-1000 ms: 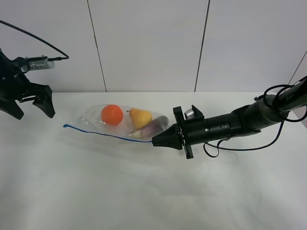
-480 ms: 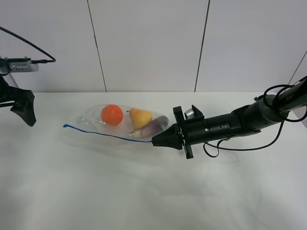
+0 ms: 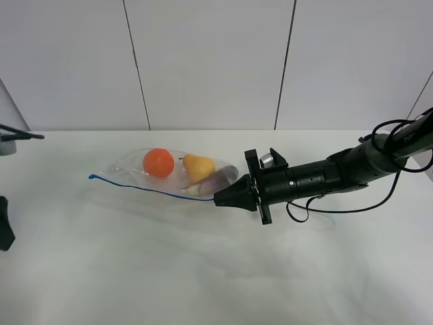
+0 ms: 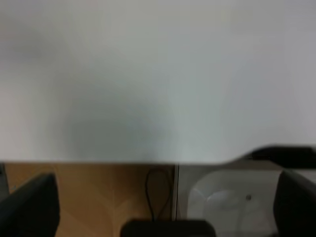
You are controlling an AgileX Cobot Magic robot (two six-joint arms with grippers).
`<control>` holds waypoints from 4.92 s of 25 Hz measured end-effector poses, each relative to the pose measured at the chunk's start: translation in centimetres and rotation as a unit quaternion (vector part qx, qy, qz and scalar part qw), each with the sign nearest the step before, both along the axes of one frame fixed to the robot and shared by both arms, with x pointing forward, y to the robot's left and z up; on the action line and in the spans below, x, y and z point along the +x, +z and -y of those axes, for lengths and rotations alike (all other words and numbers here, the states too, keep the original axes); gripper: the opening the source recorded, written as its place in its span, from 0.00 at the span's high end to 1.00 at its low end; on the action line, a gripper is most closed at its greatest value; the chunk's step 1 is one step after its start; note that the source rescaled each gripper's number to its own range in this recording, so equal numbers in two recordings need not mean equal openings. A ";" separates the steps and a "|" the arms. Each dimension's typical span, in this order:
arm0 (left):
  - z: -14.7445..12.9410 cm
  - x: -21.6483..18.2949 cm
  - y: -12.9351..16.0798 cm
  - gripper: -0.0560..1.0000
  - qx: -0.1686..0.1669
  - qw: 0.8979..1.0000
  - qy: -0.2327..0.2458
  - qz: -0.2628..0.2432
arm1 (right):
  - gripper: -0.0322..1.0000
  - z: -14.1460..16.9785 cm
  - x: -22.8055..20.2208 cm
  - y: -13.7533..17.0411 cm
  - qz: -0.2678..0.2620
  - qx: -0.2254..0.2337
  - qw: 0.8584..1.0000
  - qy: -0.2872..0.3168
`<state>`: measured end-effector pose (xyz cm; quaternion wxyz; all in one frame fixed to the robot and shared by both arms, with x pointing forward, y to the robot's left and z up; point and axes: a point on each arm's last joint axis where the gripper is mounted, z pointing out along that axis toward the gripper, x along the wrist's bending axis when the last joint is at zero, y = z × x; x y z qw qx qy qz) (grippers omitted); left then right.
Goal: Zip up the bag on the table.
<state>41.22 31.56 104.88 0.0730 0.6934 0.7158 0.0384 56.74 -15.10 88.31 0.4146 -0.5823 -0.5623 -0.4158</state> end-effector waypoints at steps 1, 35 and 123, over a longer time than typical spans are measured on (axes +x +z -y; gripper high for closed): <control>0.1 -0.9 0.0 0.00 0.001 1.000 0.000 0.006 | 0.97 0.0 0.0 0.0 0.000 0.000 1.000 0.000; 2.0 -20.2 3.2 0.00 0.011 0.879 -0.064 0.473 | 0.97 0.0 0.0 0.0 0.000 0.001 1.000 -0.002; 2.6 -19.3 1.4 0.00 -0.021 0.894 -0.076 0.440 | 0.07 14.7 -32.6 17.0 0.432 -0.509 0.692 -0.276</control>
